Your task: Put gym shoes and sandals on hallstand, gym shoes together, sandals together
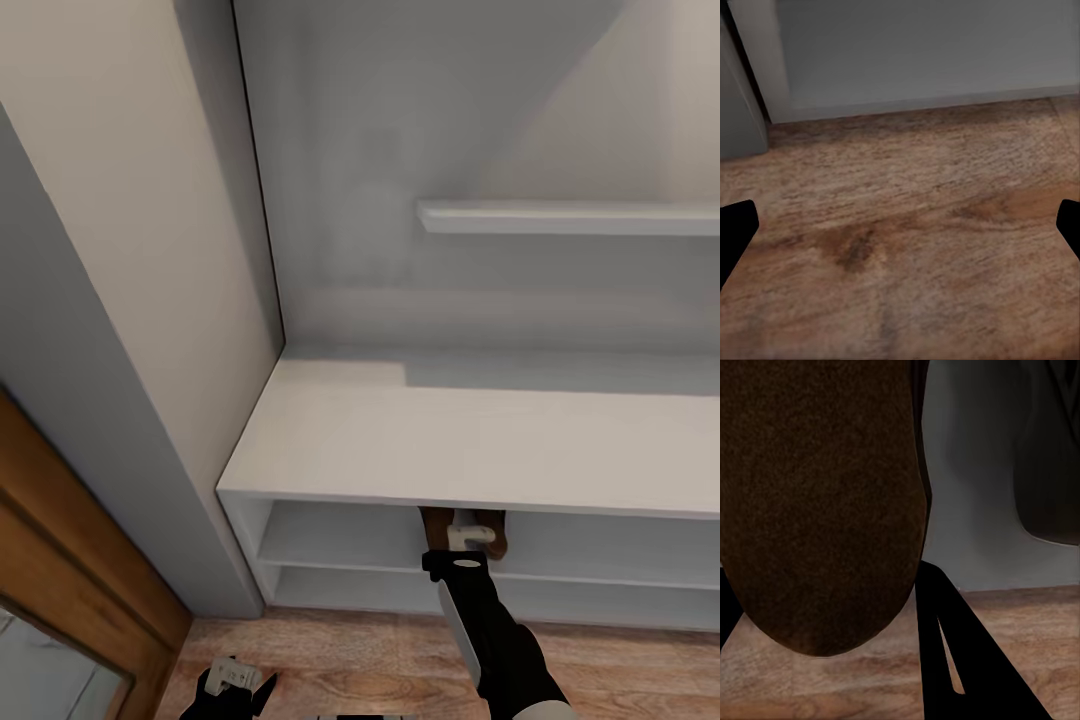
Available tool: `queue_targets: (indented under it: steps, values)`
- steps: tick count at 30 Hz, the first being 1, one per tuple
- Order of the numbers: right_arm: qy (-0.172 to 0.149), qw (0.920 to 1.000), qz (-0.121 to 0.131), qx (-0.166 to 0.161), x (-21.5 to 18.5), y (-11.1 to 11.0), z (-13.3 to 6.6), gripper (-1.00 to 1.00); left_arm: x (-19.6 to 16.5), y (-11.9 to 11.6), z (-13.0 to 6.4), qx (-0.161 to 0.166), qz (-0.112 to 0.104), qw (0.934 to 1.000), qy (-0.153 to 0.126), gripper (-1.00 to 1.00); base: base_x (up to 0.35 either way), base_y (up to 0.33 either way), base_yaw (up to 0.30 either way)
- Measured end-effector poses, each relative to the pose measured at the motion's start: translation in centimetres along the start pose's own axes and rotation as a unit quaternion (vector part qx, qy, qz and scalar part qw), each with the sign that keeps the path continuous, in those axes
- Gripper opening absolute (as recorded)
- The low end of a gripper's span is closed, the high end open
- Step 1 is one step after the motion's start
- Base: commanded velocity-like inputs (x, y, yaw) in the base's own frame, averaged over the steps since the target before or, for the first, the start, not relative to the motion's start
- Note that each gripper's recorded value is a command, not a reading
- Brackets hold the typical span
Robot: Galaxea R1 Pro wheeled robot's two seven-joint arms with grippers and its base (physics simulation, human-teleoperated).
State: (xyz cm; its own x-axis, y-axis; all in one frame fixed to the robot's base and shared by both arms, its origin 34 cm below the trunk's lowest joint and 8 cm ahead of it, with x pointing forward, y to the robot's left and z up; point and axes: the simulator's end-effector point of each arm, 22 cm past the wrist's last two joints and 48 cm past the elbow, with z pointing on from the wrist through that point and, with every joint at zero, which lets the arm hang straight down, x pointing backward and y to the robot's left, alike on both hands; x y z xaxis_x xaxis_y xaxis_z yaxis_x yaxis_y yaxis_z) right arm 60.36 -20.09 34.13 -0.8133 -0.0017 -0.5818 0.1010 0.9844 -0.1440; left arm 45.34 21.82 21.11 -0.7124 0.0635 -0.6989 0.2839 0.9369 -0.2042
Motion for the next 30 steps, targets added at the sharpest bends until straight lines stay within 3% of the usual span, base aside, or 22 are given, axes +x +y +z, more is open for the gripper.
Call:
queue_targets:
  steps: [30]
  values:
    - [0.001,1.0,0.001,0.001,0.03,-0.1,0.03,-1.0,0.01,0.0,0.01,0.0,0.0,1.0,0.0,1.0,0.032,0.0,0.0]
